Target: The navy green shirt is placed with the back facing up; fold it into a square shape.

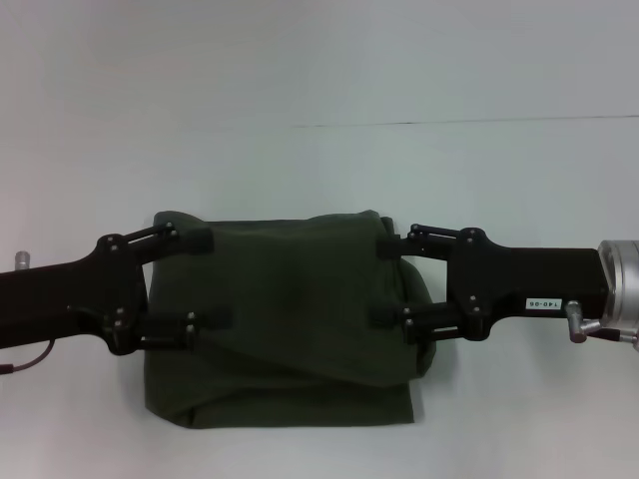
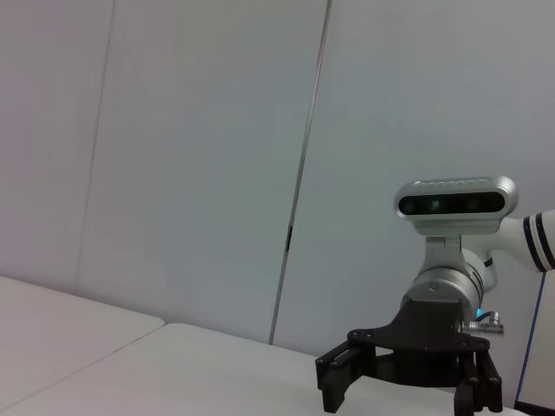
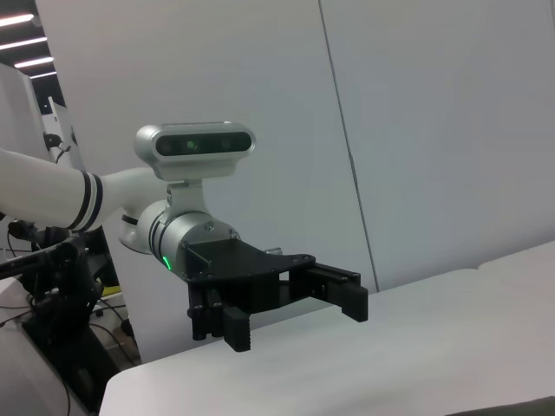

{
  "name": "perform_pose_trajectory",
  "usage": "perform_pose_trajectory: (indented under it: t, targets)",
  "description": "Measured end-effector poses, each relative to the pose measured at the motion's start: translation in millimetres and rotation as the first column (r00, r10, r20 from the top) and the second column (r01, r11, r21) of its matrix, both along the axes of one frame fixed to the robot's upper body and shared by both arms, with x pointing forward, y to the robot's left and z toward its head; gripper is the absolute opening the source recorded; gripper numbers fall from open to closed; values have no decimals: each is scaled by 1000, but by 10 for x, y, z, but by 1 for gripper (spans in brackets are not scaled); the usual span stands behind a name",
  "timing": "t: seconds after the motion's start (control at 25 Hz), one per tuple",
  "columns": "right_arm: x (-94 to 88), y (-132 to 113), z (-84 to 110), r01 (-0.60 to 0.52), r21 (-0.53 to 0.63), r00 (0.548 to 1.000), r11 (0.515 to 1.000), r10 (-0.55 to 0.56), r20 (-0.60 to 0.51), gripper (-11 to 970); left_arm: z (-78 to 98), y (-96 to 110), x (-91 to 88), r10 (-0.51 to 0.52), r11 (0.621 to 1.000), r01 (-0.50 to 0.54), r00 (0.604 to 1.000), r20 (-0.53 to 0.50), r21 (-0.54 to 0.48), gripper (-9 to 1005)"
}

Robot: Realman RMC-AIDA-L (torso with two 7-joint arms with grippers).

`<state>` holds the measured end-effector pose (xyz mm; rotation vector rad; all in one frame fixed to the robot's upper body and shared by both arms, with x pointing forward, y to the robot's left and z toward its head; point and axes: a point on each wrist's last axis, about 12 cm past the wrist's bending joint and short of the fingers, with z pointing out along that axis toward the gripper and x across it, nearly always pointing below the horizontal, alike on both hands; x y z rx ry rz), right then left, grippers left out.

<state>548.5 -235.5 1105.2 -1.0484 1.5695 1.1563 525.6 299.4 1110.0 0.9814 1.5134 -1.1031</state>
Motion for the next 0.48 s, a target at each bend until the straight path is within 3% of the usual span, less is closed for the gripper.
perform_pose_trajectory:
  t: [0.48]
  targets:
    - [23,14,20,-4,-3,1000,1000,4,12,944,41,-30,66,-8,1000,8,1000,12,8,950]
